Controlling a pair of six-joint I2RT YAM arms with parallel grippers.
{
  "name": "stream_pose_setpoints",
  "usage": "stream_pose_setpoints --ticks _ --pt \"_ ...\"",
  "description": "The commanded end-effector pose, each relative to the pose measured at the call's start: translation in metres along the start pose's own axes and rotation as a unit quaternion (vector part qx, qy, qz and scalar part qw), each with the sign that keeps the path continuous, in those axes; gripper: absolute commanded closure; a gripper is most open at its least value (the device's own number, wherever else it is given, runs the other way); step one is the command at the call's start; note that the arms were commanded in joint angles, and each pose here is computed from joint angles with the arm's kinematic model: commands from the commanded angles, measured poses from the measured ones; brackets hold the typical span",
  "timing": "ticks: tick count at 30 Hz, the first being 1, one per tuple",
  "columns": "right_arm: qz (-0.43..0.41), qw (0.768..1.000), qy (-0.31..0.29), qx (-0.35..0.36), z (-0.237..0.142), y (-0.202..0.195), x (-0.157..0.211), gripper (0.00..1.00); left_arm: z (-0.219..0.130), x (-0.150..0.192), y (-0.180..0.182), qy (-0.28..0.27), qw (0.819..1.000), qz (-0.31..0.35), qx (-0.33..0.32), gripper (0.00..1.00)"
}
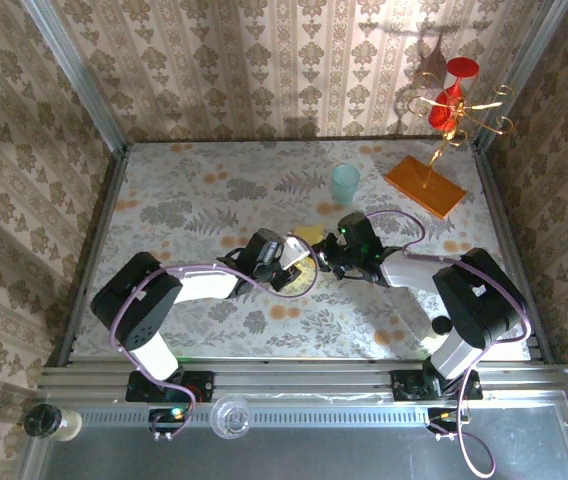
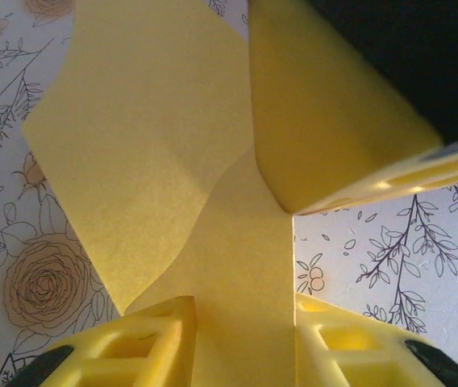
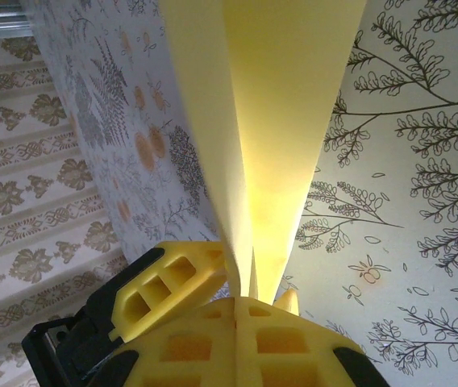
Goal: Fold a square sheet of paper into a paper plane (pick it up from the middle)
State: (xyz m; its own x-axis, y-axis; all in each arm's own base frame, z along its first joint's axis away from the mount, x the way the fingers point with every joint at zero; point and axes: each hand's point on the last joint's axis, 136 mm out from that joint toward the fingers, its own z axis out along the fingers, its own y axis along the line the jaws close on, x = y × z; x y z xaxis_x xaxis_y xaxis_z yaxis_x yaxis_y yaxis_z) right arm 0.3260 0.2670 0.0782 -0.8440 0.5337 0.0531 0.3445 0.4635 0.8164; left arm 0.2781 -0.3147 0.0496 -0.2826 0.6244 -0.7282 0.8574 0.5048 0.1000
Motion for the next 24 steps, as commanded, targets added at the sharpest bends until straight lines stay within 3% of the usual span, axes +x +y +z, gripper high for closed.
stream_pose_setpoints --ticks 1,6,10,16,24 --pt "0.001 1.000 0.005 -0.006 0.001 0.008 0.001 0.98 0.004 -0.003 -0.001 -0.002 1.000 0.015 -0.002 0.69" --pt "0.004 1.000 0.005 -0.004 0.001 0.006 0.001 0.94 0.004 -0.001 0.000 0.002 1.000 0.018 -0.005 0.76" --pt "0.011 1.000 -0.004 0.000 -0.004 -0.001 -0.004 0.73 0.005 0.000 -0.002 0.002 1.000 0.013 0.002 0.82" --pt "0.011 0.999 -0.046 0.003 -0.027 -0.011 -0.021 0.52 0.006 0.003 -0.009 -0.005 1.000 -0.020 0.023 0.87" --pt "-0.004 0.994 -0.094 0.048 -0.052 -0.031 -0.036 0.43 0.006 0.007 -0.017 -0.016 0.993 -0.093 0.070 0.88"
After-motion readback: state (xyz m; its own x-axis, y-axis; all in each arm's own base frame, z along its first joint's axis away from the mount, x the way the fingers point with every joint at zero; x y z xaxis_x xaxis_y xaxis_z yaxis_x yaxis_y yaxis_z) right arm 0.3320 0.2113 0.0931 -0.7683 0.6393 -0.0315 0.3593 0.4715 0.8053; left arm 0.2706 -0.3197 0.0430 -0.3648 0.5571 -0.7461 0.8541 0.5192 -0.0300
